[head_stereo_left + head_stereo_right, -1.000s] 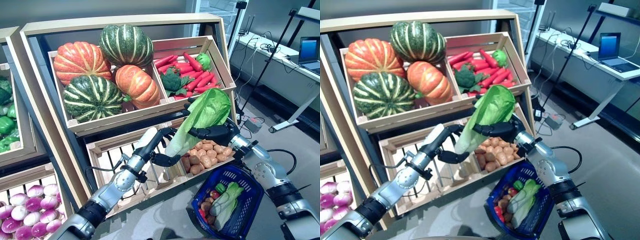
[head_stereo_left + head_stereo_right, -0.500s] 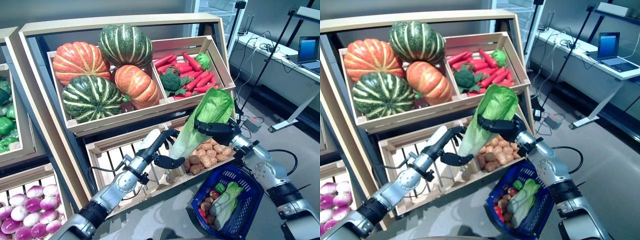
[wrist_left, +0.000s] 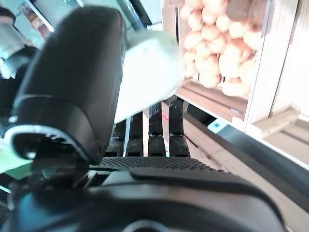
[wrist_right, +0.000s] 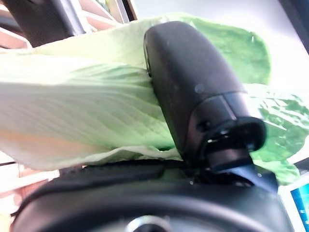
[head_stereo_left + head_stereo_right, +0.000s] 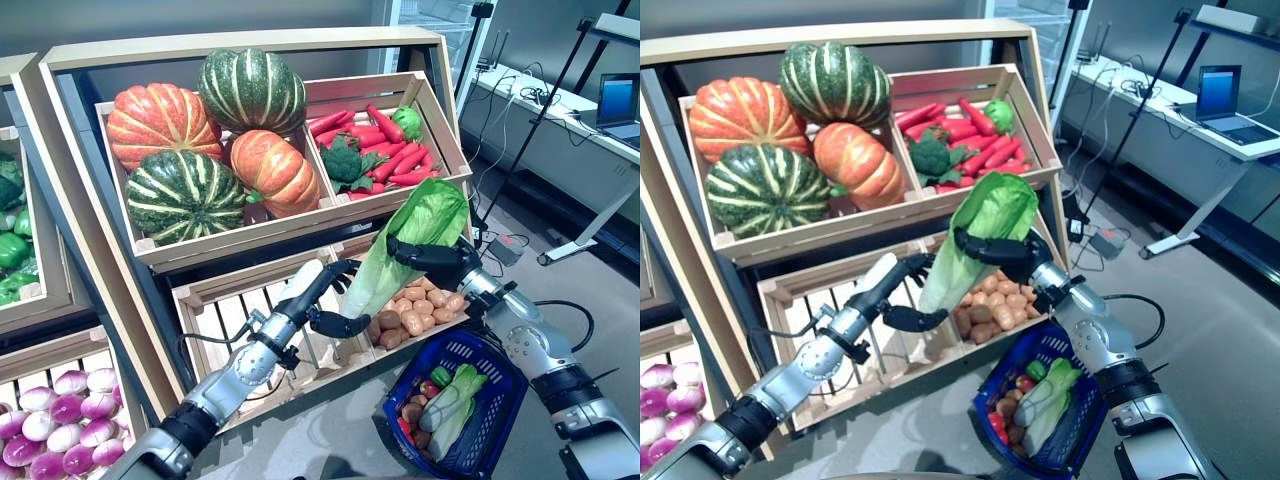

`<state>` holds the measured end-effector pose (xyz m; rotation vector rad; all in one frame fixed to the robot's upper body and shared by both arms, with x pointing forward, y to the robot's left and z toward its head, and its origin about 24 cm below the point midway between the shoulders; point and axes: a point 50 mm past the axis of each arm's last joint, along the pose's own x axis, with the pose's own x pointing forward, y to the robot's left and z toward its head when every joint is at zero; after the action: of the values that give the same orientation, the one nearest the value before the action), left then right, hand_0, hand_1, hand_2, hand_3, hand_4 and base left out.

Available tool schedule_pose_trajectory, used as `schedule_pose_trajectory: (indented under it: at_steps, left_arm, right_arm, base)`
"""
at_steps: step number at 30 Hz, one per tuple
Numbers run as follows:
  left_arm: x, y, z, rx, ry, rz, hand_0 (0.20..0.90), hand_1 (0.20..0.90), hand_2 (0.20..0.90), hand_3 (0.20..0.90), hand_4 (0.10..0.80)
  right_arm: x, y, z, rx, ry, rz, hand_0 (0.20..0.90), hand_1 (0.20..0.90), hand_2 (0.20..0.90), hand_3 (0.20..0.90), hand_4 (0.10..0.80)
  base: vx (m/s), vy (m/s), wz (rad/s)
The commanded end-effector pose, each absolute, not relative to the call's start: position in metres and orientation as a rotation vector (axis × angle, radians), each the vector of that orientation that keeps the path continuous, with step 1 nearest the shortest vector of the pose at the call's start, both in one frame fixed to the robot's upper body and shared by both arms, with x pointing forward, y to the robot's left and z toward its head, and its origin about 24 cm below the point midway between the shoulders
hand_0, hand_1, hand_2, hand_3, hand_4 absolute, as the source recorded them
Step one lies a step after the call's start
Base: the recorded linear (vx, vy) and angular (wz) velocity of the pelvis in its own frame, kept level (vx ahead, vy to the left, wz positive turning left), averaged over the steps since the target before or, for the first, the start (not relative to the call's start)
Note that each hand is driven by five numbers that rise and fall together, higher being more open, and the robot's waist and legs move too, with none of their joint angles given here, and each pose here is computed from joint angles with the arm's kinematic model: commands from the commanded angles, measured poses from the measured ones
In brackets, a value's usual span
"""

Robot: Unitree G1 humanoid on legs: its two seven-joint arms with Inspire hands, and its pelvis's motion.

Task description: Put vegetables into the basket

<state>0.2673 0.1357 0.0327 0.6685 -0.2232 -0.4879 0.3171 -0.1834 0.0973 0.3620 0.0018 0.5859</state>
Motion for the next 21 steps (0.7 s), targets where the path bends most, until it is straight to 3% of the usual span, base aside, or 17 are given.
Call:
schedule_pose_trajectory:
  at_steps: [1, 12, 21]
  left_arm:
    - [0.278, 0.135, 0.029, 0.648, -0.192, -0.479, 0.900, 0.900, 0.900, 0.900, 0.800]
    - [0.251, 0.183, -0.037, 0.764, 0.155, -0.393, 0.900, 0.900, 0.900, 0.900, 0.800]
    - [0.236, 0.206, -0.048, 0.562, 0.263, -0.224, 0.900, 0.900, 0.900, 0.900, 0.800]
  right_arm:
    - [0.344, -0.191, 0.207, 0.394, -0.476, 0.579, 0.300, 0.300, 0.300, 0.300, 0.400]
    - [0.334, -0.251, 0.193, 0.285, -0.475, 0.299, 0.300, 0.300, 0.300, 0.300, 0.400]
    - [0.313, -0.298, 0.146, 0.141, -0.297, 0.039, 0.300, 0.300, 0.300, 0.300, 0.400]
  base:
    - [-0.002, -0.008, -0.03]
    - [-0.008, -0.014, -0.08]
    - [0.031, -0.018, -0.09]
